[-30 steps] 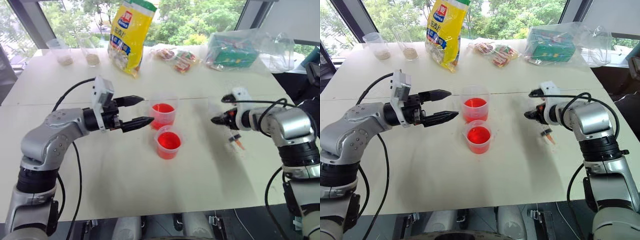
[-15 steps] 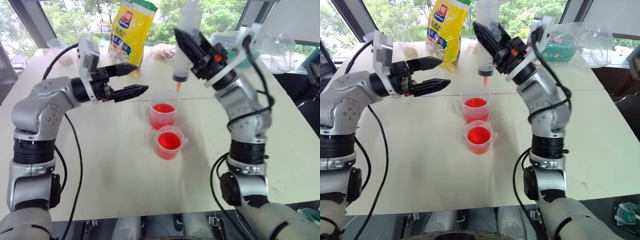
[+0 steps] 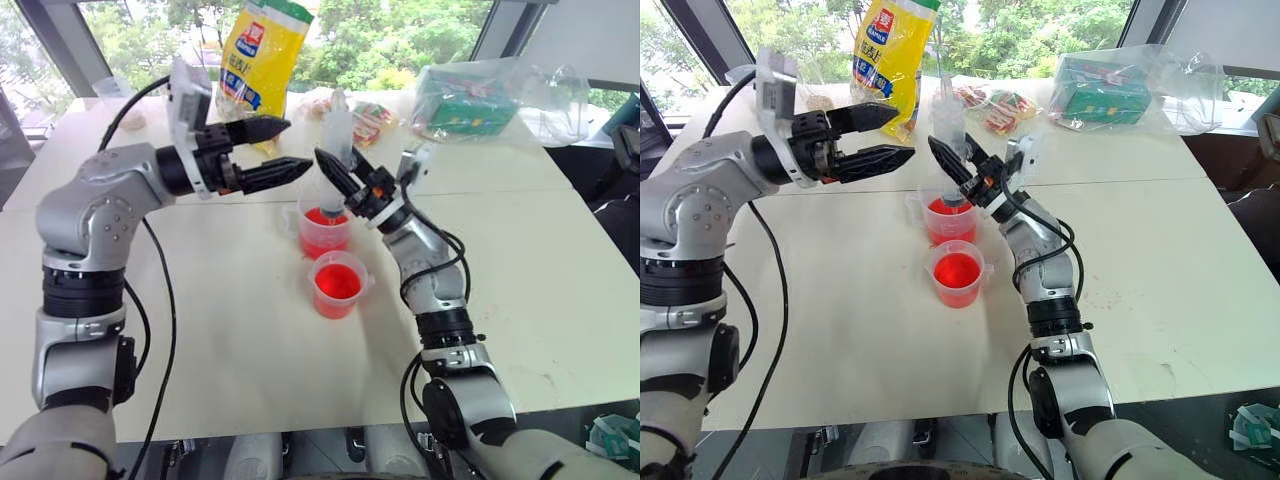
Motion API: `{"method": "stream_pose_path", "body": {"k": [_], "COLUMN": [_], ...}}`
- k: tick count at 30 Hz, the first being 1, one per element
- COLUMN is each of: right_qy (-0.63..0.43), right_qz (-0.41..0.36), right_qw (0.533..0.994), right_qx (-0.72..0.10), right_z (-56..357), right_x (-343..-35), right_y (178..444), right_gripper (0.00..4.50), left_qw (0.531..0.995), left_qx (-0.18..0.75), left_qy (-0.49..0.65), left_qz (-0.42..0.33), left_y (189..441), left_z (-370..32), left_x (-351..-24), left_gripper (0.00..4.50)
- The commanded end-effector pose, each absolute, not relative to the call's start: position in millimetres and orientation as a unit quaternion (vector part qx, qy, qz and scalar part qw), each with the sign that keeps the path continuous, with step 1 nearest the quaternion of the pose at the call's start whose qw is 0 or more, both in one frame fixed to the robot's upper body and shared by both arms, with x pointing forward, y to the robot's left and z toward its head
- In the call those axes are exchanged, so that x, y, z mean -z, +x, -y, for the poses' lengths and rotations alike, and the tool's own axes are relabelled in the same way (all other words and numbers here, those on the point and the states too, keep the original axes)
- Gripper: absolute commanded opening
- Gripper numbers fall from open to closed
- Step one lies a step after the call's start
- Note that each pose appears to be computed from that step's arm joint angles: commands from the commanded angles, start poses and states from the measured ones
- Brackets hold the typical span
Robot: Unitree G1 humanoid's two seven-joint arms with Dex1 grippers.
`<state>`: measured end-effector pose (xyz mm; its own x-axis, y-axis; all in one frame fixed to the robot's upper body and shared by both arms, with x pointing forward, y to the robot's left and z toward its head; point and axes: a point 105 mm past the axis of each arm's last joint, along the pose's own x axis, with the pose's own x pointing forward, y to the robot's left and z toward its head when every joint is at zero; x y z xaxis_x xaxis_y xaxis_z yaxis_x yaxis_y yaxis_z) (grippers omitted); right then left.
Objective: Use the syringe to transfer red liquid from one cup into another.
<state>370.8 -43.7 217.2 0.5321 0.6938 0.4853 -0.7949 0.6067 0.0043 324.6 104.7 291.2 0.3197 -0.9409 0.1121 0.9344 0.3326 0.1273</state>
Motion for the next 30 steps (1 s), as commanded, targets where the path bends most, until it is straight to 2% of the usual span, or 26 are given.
{"method": "stream_pose_path", "body": {"k": [1,15,30], "right_qy": [0.072,0.038,0.012], "right_qz": [0.239,0.233,0.226], "right_qw": [0.863,0.86,0.848], "right_qx": [-0.44,-0.452,-0.479], "right_z": [43.2,37.2,28.0], "right_x": [-215.5,-200.0,-196.9], "right_y": [365.0,359.9,354.5], "right_gripper": [1.39,1.39,1.39], "left_qw": [0.8,0.785,0.796], "left_qx": [0.59,0.61,0.599], "left_qy": [0.03,0.008,-0.001], "left_qz": [0.108,0.106,0.085], "left_y": [318.1,320.1,329.6], "left_z": [-95.2,-69.8,-68.3], "left_x": [-303.8,-295.7,-283.4], "left_gripper": [4.5,4.5,4.5]}}
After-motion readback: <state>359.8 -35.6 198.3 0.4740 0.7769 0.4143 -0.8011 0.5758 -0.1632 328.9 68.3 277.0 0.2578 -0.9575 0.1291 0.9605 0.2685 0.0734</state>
